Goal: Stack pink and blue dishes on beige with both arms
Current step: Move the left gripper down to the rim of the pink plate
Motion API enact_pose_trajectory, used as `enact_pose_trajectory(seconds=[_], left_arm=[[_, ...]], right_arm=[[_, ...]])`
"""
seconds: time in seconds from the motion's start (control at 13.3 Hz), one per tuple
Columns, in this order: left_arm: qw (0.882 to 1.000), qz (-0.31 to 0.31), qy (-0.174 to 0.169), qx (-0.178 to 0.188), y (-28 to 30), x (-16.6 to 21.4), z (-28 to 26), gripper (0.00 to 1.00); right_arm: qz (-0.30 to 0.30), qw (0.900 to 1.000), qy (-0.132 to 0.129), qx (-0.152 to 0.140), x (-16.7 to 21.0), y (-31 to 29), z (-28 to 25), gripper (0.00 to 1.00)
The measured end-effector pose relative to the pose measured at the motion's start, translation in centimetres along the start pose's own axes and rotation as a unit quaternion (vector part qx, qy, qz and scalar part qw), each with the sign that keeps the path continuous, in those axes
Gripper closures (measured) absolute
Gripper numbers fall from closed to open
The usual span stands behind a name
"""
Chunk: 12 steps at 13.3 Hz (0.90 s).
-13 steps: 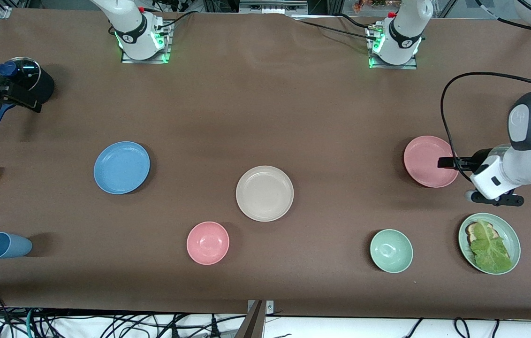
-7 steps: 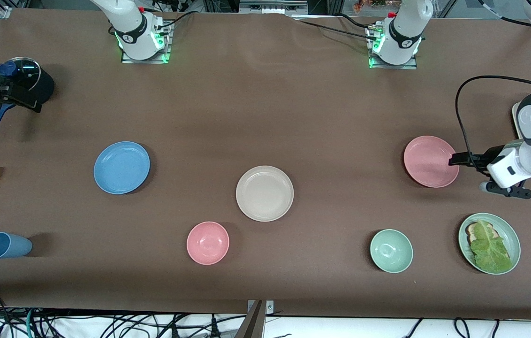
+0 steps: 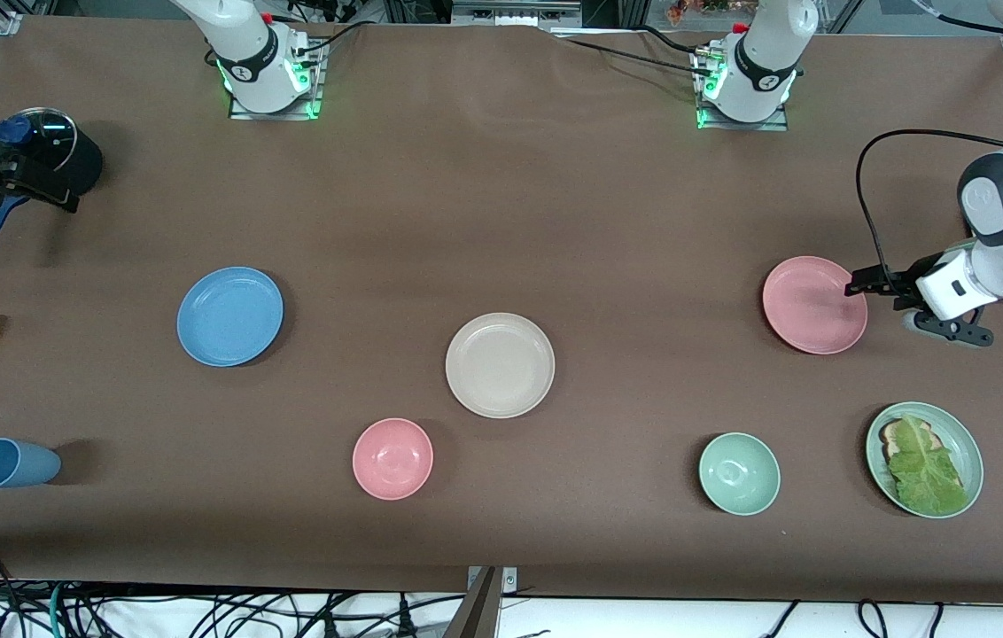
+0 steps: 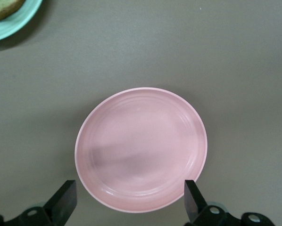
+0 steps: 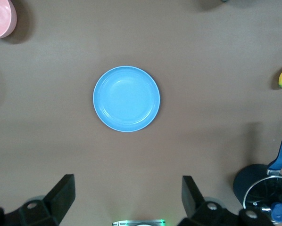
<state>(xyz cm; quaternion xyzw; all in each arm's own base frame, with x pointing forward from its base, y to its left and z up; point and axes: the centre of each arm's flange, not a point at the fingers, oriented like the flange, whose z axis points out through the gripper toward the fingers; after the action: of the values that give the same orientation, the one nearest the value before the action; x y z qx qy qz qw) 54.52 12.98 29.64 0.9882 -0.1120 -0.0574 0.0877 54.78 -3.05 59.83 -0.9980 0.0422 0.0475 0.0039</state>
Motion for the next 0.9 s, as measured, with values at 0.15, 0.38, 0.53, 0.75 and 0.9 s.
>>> enact_pose_trajectory(seconds=[0.15,0.38,0.53,0.75,0.9], left_arm=[[1.000,0.013,0.015,-0.015,-1.3,-1.2,1.3,0.00],[0.999,0.017,0.029,-0.029,-4.5,-3.0,2.9,0.00],[0.998,0.019,0.039,-0.043,-6.3,-3.7,4.5,0.00],[0.997,0.011,0.049,-0.053,-8.0,-4.2,6.8,0.00],[0.997,-0.003,0.053,-0.062,-8.6,-4.3,7.8,0.00]], right_arm=[[0.000,1.000,0.000,0.000,0.0,0.0,0.0,0.00],[0.000,1.000,0.000,0.000,0.0,0.0,0.0,0.00],[0.000,1.000,0.000,0.000,0.0,0.0,0.0,0.00],[0.000,1.000,0.000,0.000,0.0,0.0,0.0,0.00],[0.000,1.000,0.000,0.000,0.0,0.0,0.0,0.00]])
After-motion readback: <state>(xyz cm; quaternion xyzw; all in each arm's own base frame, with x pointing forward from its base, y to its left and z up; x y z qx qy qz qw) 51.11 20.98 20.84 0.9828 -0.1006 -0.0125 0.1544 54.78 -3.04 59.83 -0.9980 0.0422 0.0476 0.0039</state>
